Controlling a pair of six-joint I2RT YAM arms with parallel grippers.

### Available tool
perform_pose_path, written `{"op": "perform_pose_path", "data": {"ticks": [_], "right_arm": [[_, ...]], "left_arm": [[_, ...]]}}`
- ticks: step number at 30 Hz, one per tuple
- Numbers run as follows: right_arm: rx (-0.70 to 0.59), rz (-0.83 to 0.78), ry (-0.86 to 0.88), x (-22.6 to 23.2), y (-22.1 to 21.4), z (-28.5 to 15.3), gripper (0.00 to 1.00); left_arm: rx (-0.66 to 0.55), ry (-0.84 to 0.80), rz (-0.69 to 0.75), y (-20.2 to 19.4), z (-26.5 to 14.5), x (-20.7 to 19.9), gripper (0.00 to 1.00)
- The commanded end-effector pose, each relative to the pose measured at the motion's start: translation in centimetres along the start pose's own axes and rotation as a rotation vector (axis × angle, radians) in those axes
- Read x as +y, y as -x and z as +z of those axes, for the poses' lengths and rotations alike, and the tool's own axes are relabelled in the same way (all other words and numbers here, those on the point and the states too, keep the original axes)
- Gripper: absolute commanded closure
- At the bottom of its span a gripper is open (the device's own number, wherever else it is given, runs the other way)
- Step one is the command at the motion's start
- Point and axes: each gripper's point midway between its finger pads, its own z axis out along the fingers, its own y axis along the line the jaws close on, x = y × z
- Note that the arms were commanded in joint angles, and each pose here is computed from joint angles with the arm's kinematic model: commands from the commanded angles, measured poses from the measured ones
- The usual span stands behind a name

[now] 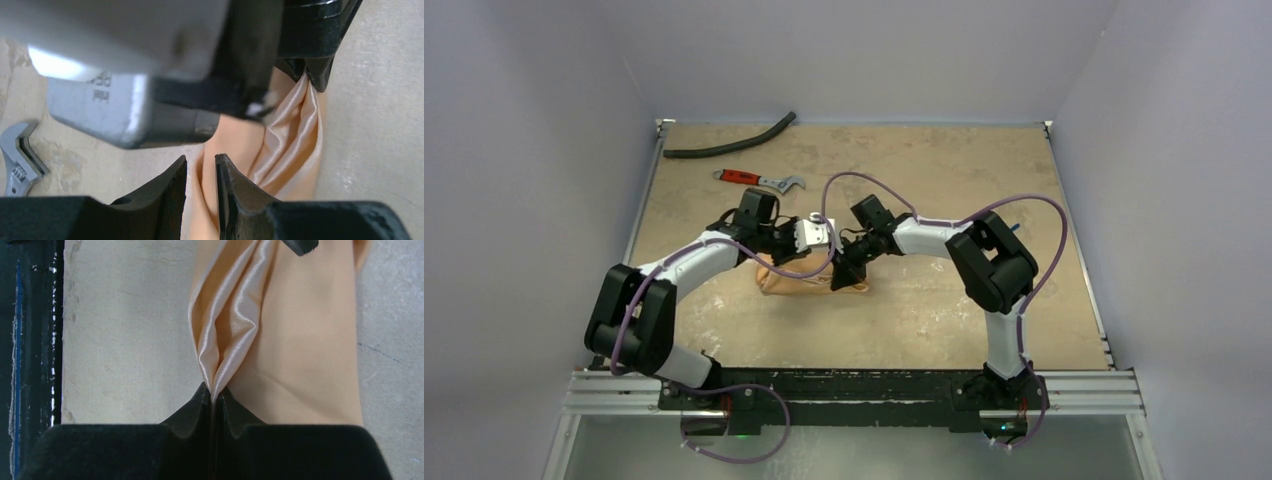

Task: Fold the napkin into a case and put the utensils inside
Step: Pick up the 2/3-rectangle-folded napkin at the center of the board, then fold the 2/3-rectangle-folded napkin at the center of the board.

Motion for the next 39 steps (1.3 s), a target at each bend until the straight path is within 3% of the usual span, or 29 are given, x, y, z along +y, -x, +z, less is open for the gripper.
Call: {"op": "perform_pose_path", "data": {"ticks": [1,16,26,33,39], "right_arm": [[-0.053,-0.025,0.042,0.8,1.9,-0.3,0.89],[-0.093,0.008,0.112,1.1,3.0,-0.6,0.89],[-0.130,0.051,0.156,1.1,1.9,-0.3,0.89],[-0.111,0.096,0.168,0.8,0.2,0.0,0.89],[-0.080,0.132,0.163,0.2,0.1,0.2,0.89]], "left_arm": [[-0.022,0.015,0.048,0.4,1.9,0.8,0.74],[-0.008,-0.081,0.108,-1.6,3.3,-2.4,0.82],[-0.046,-0.113,-0.061,-0.4,1.5,-2.6,0.81],[0.002,-0.045,0.007,-2.8,2.3,-2.3,0.81],[0.017,-0.055,0.076,-3.2,2.8,-2.6,0.91]]}}
